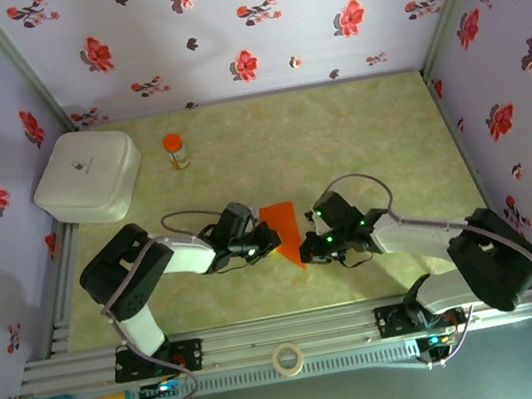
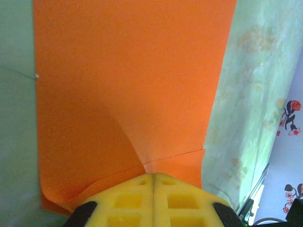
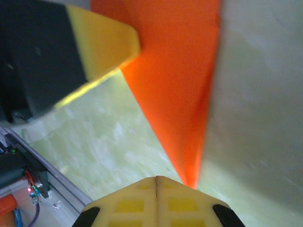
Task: Fold a paper plane with a square sheet of paper (pick it up from the middle)
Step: Third fold the triangle at the center of the table.
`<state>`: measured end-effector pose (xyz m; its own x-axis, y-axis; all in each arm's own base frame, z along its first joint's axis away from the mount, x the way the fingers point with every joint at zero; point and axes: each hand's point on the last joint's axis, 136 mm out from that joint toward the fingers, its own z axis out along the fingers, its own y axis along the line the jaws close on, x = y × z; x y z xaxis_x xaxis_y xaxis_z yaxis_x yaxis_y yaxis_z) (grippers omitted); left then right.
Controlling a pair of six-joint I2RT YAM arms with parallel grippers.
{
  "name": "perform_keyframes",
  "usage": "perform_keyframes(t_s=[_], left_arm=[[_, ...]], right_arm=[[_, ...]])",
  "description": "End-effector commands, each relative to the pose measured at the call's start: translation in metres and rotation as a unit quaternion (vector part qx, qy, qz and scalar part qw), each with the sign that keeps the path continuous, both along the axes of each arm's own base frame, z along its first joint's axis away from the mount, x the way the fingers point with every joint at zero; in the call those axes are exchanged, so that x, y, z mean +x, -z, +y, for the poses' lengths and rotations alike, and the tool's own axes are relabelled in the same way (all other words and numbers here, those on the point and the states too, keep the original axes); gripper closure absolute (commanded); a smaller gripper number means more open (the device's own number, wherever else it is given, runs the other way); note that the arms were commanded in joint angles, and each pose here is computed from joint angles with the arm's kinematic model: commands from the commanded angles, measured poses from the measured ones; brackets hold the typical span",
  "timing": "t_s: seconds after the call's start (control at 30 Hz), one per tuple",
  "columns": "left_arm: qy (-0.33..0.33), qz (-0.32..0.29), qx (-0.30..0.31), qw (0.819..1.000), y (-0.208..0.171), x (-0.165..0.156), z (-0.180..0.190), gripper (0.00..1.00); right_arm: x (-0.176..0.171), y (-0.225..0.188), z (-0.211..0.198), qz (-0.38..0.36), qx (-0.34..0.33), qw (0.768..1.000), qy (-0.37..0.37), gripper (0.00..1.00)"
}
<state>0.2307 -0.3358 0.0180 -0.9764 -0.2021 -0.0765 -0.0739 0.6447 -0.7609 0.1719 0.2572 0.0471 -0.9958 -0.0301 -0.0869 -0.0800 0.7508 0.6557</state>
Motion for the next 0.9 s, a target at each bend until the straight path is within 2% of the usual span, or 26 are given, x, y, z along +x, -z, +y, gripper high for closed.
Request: perform_keyframes(t_s=[0.0,0.17,0.37,0.47,0.6,0.77,0.87], left_arm=[[0.003,0.025,0.049,0.998,0.027,-0.012,0.015,1.00],[0.005,0.024,0.049,0.998,0.027,-0.011,0.013,1.00],[0.022,0.003,0.041,0.999,0.012,-0.006,0.006,1.00],[0.032,-0.016,0.031,0.999,-0.006,0.000,-0.002,1.00],[0.040,-0.037,0.022,0.998,-0.031,0.003,-0.007,0.93],[0.039,-0.026,0.043,0.998,-0.030,-0.006,-0.005,1.00],[0.045,-0.014,0.044,0.998,-0.022,-0.012,-0.013,1.00]], right_arm=[[0.016,-0.011,0.021,-0.006,0.034,0.999,-0.007,0.97],[0.026,0.007,0.026,0.005,0.015,1.000,-0.004,0.97],[0.013,0.045,-0.004,0.033,-0.055,0.998,0.014,0.99],[0.007,0.053,-0.010,0.046,-0.059,0.997,0.019,1.00],[0.008,0.053,-0.009,0.047,-0.058,0.997,0.020,1.00],[0.009,0.053,-0.008,0.046,-0.056,0.997,0.024,1.00],[0.009,0.053,-0.008,0.046,-0.054,0.997,0.026,1.00]])
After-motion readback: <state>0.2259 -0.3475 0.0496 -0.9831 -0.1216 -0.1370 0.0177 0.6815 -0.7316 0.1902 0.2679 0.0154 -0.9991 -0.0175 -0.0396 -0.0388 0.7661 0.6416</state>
